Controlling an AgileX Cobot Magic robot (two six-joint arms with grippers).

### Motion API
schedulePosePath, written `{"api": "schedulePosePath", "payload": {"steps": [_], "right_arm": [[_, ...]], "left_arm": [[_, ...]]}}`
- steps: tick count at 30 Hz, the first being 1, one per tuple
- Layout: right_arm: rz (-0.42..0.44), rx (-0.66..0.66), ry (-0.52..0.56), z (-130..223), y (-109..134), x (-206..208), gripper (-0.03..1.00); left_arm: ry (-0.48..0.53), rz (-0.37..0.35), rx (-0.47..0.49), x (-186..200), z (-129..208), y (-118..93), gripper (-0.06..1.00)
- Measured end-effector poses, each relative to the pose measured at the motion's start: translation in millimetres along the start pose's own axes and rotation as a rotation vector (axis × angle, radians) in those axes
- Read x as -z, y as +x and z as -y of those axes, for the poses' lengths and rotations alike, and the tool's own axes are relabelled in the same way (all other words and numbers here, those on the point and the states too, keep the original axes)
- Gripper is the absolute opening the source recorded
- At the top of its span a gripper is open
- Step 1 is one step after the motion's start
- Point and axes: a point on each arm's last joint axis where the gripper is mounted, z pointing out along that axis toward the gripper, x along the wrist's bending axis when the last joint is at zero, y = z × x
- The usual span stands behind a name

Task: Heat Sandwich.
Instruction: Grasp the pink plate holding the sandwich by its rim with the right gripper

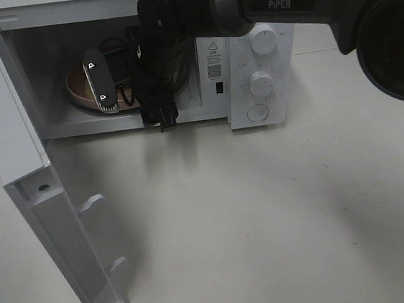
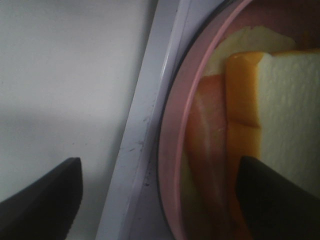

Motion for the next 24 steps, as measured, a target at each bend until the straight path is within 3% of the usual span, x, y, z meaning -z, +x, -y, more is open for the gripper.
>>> {"api": "schedulePosePath", "payload": {"steps": [24], "right_arm": [[-0.017, -0.047, -0.034, -5, 7, -37, 0.75]], "left_arm": [[0.000, 0.000, 0.000, 0, 0, 0, 0.98]]}}
